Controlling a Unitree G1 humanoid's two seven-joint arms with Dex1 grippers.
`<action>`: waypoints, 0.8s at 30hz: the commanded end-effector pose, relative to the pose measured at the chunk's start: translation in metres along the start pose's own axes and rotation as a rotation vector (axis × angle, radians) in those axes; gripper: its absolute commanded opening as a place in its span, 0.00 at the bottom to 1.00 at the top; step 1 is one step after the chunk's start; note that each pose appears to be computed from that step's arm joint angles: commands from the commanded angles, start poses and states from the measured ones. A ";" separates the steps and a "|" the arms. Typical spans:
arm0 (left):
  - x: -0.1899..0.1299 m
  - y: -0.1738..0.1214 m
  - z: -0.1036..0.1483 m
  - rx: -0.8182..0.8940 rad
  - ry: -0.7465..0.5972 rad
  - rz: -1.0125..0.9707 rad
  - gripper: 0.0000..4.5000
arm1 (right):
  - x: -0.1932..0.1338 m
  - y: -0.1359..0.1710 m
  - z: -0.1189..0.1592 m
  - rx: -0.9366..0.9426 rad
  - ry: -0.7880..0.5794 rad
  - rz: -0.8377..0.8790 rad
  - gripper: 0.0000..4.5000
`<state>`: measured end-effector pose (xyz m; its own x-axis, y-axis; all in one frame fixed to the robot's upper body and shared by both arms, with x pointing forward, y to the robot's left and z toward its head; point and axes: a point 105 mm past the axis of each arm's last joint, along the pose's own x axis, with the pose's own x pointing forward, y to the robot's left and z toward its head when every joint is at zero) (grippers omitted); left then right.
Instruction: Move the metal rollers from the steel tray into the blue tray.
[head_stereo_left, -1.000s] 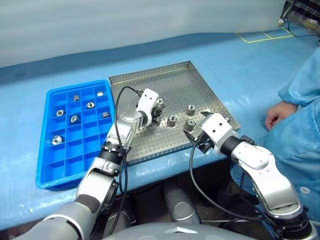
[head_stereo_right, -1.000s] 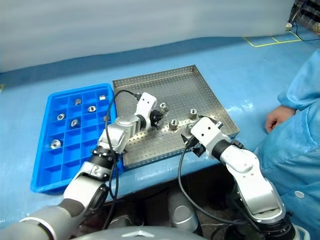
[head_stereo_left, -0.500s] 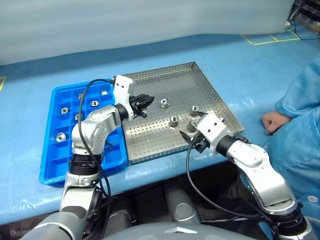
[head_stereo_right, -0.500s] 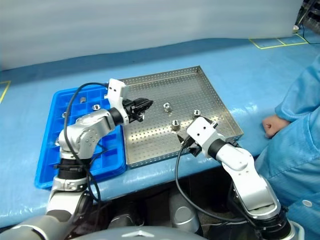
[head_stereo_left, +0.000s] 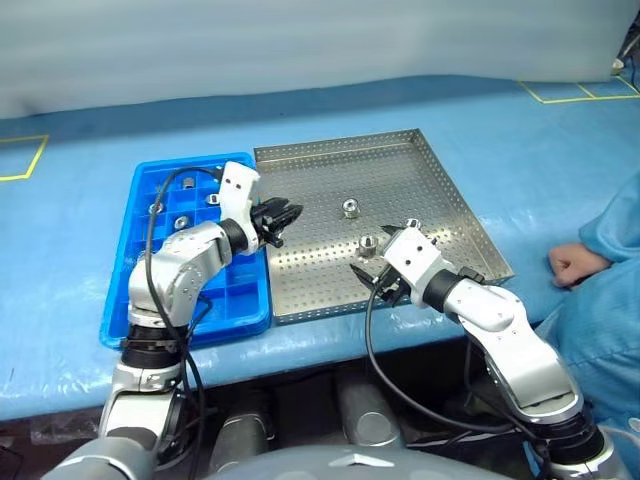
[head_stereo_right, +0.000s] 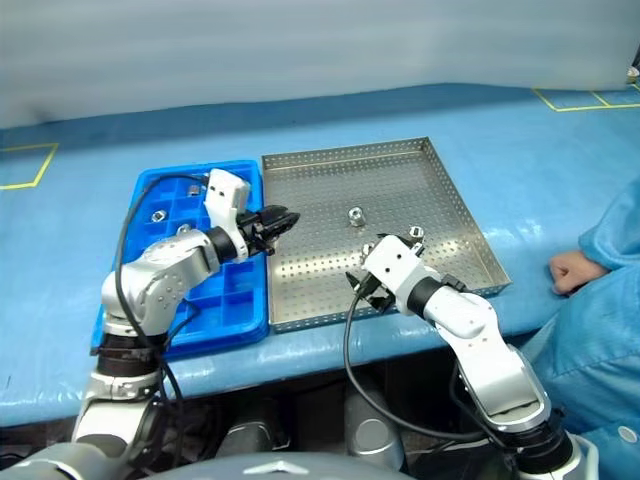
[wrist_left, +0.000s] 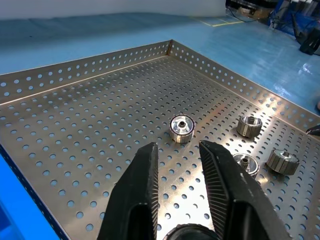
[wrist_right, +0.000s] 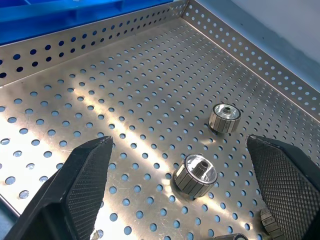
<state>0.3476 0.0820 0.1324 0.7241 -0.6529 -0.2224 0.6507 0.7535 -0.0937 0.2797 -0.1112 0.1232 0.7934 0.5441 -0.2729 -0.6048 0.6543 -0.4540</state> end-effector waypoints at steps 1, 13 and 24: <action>0.013 -0.006 0.011 -0.007 -0.035 -0.017 0.70 | -0.004 -0.003 0.008 -0.018 -0.034 -0.030 1.00; 0.031 -0.004 -0.003 0.028 0.053 0.008 0.91 | -0.008 -0.001 0.004 0.000 -0.025 -0.064 1.00; 0.031 0.017 -0.023 0.200 0.160 0.126 0.91 | -0.005 0.002 0.003 0.011 -0.027 -0.060 1.00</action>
<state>0.3723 0.0761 0.0895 0.7484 -0.5164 -0.4161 0.6065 0.7869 0.1142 0.2762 -0.1139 0.1147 0.8191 0.5057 -0.2708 -0.5727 0.6946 -0.4353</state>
